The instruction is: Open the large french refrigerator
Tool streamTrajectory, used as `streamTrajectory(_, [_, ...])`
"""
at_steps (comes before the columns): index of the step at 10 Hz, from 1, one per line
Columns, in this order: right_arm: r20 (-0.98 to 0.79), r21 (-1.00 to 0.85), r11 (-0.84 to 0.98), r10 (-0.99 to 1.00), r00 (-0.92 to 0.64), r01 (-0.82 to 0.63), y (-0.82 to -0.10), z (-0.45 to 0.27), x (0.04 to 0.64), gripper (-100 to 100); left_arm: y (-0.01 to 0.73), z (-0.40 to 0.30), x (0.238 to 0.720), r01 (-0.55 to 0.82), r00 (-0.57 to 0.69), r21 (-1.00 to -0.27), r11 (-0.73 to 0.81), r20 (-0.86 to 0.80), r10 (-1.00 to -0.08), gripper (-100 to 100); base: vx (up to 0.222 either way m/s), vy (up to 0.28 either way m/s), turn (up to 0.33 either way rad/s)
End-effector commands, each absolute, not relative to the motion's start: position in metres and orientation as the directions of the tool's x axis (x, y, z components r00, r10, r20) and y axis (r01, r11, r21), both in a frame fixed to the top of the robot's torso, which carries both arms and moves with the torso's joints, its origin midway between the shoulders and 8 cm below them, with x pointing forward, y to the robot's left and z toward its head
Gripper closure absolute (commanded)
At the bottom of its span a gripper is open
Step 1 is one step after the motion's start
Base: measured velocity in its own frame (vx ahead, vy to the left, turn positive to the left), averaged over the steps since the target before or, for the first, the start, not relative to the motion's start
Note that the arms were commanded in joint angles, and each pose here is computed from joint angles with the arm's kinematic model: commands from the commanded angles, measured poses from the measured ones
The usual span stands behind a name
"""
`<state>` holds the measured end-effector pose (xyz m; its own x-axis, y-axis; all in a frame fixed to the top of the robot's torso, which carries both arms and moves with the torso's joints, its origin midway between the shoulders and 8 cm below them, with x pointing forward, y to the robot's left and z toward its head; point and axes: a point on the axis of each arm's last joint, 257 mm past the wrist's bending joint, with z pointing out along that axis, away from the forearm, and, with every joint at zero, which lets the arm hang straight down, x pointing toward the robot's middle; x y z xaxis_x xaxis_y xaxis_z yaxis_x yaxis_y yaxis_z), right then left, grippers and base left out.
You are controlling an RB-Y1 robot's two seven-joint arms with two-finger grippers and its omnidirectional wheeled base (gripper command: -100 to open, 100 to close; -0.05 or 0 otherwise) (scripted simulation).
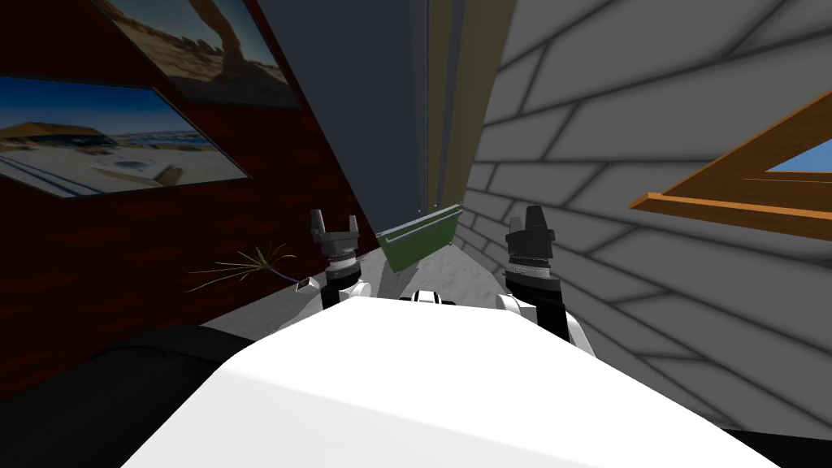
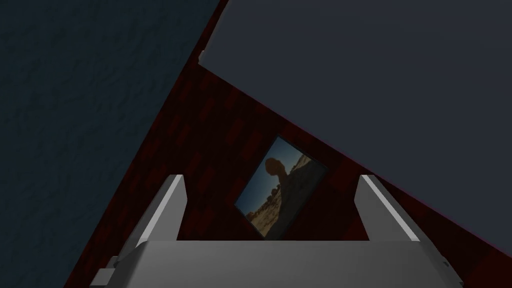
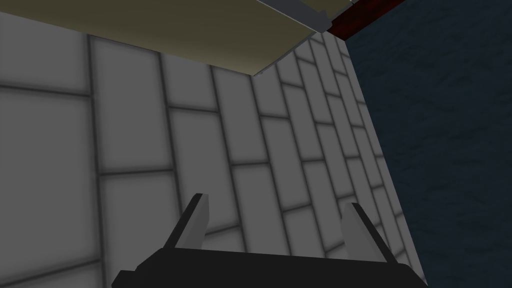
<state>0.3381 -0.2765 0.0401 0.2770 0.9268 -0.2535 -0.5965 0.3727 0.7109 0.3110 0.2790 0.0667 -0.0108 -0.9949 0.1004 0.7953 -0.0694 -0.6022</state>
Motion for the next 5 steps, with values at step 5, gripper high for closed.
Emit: streamTrajectory(5, [-0.254,0.711,0.373,0.927,0.277,-0.596,-0.277,0.04,0.338,0,0.274,0.021,0.349,0.747,-0.084,-0.653,-0.125,0.094,-0.992,-100,0.082,-0.038,-0.005])
